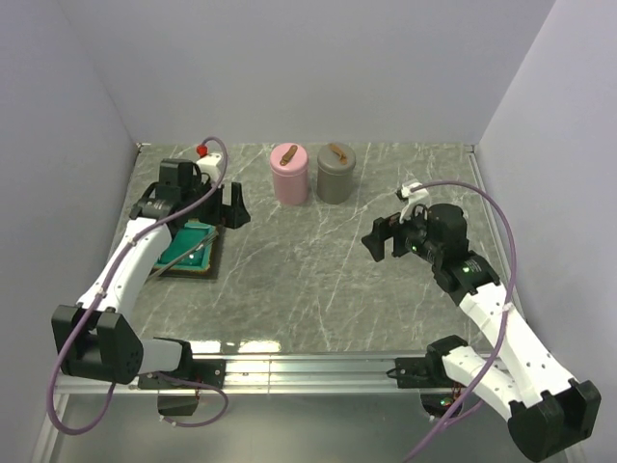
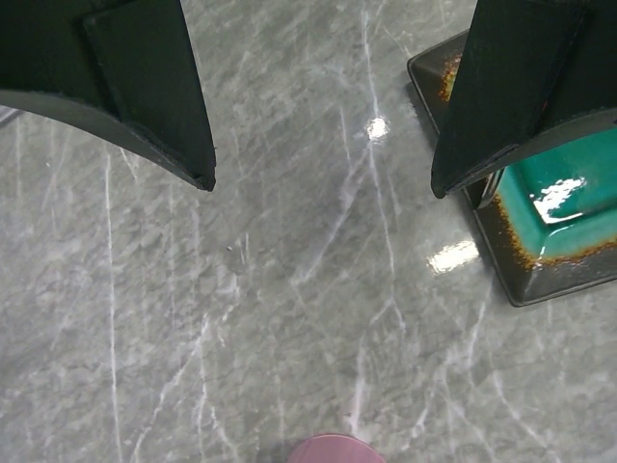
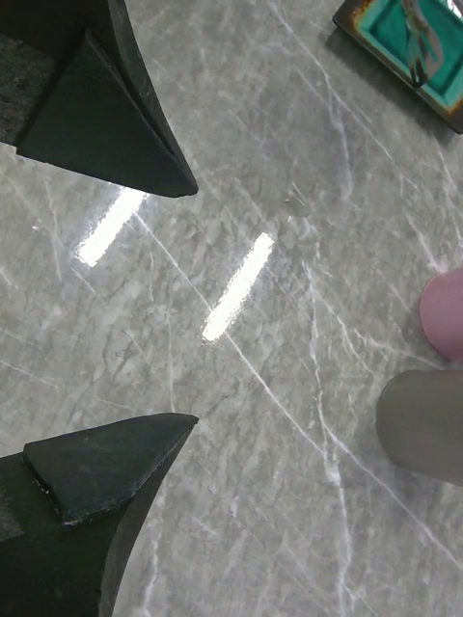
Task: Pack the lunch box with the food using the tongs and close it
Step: Move the lunch box
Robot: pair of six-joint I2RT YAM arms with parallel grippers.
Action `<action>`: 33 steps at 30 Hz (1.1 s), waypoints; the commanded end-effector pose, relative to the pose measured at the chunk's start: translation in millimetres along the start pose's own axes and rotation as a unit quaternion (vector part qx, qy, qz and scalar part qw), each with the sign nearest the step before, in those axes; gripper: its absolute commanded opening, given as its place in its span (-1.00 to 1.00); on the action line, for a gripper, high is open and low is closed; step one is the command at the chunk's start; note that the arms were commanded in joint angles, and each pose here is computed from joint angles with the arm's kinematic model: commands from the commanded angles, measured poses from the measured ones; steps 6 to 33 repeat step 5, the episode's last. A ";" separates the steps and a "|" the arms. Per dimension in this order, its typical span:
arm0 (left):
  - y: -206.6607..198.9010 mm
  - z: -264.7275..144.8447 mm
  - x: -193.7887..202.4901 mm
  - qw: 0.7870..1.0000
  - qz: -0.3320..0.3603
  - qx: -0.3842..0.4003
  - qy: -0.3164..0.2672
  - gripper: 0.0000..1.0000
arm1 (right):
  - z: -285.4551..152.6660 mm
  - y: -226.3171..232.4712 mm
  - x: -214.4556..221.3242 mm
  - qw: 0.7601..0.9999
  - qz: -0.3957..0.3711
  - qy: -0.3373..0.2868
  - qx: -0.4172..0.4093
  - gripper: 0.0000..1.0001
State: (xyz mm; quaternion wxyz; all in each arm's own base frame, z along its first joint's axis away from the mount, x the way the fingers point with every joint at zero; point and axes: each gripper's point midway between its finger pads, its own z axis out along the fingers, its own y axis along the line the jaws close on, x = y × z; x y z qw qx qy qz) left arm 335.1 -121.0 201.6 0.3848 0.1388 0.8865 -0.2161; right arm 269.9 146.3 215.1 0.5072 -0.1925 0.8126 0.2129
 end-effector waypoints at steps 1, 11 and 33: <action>3.3 -11.8 -23.5 0.998 0.021 -0.024 -0.057 1.00 | -3.7 1.8 -18.2 0.999 -0.003 -0.038 -0.004 0.99; -1.2 -16.4 -27.2 0.997 0.025 -0.017 -0.065 1.00 | -5.8 -1.7 -19.2 0.999 -0.001 -0.044 0.003 0.99; -1.2 -16.4 -27.2 0.997 0.025 -0.017 -0.065 1.00 | -5.8 -1.7 -19.2 0.999 -0.001 -0.044 0.003 0.99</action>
